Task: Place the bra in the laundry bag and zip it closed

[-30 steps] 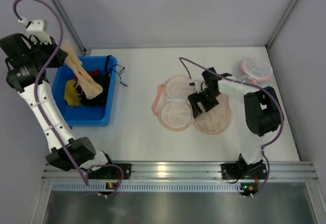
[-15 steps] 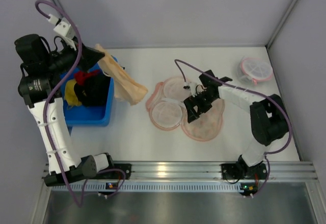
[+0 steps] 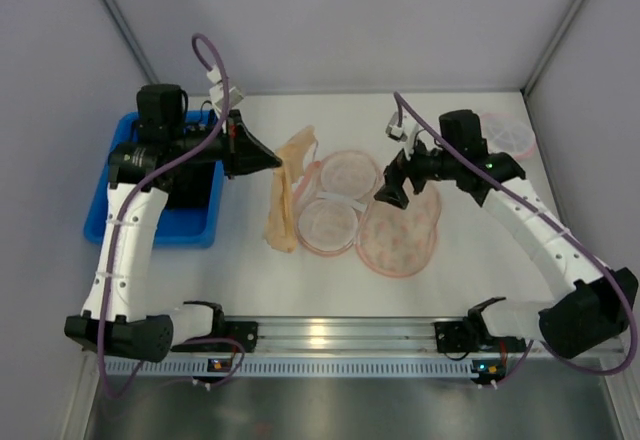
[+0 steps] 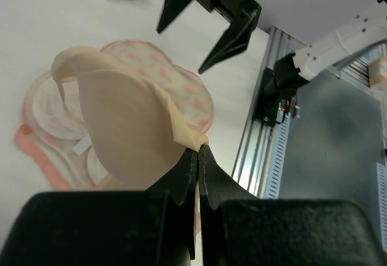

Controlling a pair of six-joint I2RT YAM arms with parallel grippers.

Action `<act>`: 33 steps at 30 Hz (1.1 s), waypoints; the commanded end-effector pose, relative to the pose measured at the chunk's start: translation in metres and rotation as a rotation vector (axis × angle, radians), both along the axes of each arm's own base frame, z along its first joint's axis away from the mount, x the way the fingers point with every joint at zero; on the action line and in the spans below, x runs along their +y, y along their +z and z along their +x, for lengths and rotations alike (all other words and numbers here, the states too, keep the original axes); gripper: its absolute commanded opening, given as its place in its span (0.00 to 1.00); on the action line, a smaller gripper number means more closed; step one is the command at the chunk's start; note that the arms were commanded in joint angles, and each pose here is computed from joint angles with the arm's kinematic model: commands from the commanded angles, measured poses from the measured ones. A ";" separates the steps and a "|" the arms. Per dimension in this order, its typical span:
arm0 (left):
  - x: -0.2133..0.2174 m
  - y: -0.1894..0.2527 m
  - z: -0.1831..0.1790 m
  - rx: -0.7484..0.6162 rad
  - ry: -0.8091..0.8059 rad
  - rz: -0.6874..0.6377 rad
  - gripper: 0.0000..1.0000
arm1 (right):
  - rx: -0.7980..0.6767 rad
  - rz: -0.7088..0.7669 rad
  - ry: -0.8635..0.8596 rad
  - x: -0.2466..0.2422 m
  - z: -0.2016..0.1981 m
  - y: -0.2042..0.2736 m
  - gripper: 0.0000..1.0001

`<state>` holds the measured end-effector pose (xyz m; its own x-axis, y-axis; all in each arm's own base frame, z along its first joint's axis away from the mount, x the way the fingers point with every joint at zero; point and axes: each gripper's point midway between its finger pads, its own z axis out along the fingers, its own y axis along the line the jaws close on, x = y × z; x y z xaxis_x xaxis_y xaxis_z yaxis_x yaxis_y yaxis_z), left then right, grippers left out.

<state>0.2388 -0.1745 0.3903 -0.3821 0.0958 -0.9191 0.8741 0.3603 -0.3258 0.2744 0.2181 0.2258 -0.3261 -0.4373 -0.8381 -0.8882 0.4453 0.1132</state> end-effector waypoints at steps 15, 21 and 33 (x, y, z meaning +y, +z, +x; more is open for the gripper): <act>-0.066 -0.017 -0.043 0.001 -0.315 0.010 0.00 | -0.537 0.248 0.370 0.050 -0.042 0.170 0.97; -0.074 -0.018 -0.044 -0.037 -0.352 0.021 0.00 | -0.563 0.153 0.487 0.068 -0.063 0.141 0.91; -0.077 -0.017 -0.052 -0.109 -0.418 0.008 0.00 | -0.553 0.110 0.490 0.097 -0.038 0.124 0.64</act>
<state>0.1957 -0.2498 0.3586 -0.3018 0.2606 -0.9171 0.9527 0.0461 -0.3004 0.2405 0.3045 0.3199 0.2759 -0.3802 -0.8828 -0.9529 0.0117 -0.3029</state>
